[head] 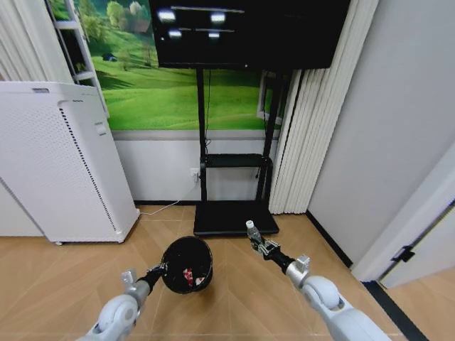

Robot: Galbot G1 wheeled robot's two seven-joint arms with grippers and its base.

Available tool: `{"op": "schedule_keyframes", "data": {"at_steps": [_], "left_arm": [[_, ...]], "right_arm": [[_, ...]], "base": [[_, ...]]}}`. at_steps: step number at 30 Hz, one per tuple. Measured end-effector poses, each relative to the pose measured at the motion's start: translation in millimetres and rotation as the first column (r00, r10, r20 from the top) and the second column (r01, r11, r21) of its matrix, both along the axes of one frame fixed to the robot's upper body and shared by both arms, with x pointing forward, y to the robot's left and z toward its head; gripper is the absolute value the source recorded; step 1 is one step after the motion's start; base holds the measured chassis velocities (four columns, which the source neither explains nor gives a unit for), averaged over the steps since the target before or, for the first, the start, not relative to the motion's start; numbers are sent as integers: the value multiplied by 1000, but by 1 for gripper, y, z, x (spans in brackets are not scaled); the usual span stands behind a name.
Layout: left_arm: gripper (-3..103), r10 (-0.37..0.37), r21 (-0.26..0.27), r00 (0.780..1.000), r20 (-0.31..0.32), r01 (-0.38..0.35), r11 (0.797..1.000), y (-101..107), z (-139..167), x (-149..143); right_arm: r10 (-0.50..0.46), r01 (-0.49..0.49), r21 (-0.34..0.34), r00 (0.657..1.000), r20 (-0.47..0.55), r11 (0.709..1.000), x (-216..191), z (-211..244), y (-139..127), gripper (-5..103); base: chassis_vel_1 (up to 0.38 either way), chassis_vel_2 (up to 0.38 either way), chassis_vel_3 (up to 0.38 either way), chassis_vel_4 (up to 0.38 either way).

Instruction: Pick up the trash bin and place the garbage on the floor into it.

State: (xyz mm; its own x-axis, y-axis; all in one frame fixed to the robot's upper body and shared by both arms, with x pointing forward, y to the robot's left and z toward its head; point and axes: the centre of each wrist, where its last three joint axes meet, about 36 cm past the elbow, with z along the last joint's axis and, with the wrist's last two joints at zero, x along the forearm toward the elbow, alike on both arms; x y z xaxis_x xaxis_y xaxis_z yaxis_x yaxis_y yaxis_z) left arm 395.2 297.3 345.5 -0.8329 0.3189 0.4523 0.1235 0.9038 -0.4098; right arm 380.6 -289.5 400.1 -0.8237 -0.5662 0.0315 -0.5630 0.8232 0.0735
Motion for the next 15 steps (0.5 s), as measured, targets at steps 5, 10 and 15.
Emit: {"op": "schedule_keyframes", "data": {"at_steps": [5, 10, 15], "left_arm": [[3, -100, -25, 995, -3, 100, 995, -20, -12, 23], [3, -195, -47, 981, 0, 195, 980, -59, -22, 53], [3, -283, -55, 959, 12, 283, 957, -94, -32, 62]], "right_arm": [[62, -61, 29, 998, -4, 998, -27, 2, 18, 21], [132, -132, 29, 991, 1, 991, -38, -1, 32, 21], [155, -156, 30, 988, 14, 987, -37, 1, 35, 21]], "base": [[0, 0, 0, 0], [0, 0, 0, 0], [0, 0, 0, 0]]}}
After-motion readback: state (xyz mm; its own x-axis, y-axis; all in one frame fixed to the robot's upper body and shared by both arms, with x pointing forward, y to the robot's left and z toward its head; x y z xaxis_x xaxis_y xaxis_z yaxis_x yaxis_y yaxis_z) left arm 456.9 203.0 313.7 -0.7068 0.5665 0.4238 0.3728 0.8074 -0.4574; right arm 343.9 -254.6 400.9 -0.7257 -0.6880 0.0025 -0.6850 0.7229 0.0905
